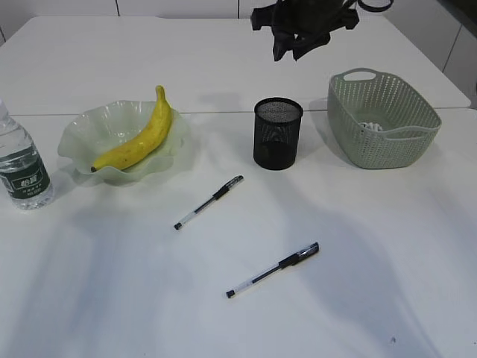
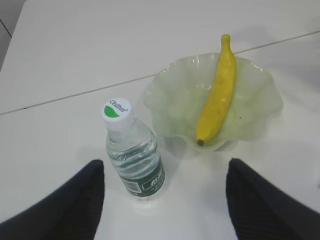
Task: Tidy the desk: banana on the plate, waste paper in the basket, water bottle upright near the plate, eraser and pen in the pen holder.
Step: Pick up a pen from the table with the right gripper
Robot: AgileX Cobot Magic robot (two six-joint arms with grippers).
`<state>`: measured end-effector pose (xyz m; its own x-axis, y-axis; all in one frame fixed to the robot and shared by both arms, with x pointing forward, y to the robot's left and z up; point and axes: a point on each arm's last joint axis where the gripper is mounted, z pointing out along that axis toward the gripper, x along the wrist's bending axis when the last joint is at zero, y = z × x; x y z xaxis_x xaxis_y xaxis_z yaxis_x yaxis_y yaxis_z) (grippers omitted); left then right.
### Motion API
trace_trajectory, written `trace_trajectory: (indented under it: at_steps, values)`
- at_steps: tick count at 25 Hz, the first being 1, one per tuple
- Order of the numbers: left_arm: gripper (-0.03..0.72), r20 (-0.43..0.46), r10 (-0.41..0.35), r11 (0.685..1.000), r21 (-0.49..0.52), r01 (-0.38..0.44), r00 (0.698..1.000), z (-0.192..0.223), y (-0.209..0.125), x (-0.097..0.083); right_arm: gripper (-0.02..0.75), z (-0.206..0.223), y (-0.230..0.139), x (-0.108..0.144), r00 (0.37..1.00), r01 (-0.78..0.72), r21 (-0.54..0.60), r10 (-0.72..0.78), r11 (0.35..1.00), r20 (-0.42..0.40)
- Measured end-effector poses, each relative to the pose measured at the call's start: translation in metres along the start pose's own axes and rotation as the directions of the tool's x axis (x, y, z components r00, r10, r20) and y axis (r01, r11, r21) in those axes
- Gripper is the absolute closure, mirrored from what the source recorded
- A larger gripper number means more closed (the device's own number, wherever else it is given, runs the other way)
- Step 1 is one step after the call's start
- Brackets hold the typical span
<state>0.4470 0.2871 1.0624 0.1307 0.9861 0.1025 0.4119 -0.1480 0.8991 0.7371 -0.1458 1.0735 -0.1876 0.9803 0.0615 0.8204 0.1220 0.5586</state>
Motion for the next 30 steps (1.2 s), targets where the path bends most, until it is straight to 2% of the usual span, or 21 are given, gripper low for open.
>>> trace_trajectory:
  at_steps: [8, 23, 30]
  values:
    - [0.151, 0.004, 0.004, 1.000, 0.014, -0.004, 1.000, 0.000, -0.001, 0.000, 0.482, -0.044, 0.010, 0.001, 1.000, -0.007, -0.078, 0.007, 0.997, -0.010]
    - [0.151, 0.013, 0.003, 0.999, 0.046, -0.004, 1.000, 0.000, -0.004, -0.001, 0.482, -0.195, 0.018, -0.004, 1.000, -0.005, -0.340, 0.004, 0.940, -0.003]
    - [0.151, 0.019, 0.003, 0.998, 0.063, -0.004, 1.000, 0.000, -0.006, -0.002, 0.482, -0.234, 0.004, -0.006, 1.000, -0.004, -0.359, 0.005, 0.933, -0.001]
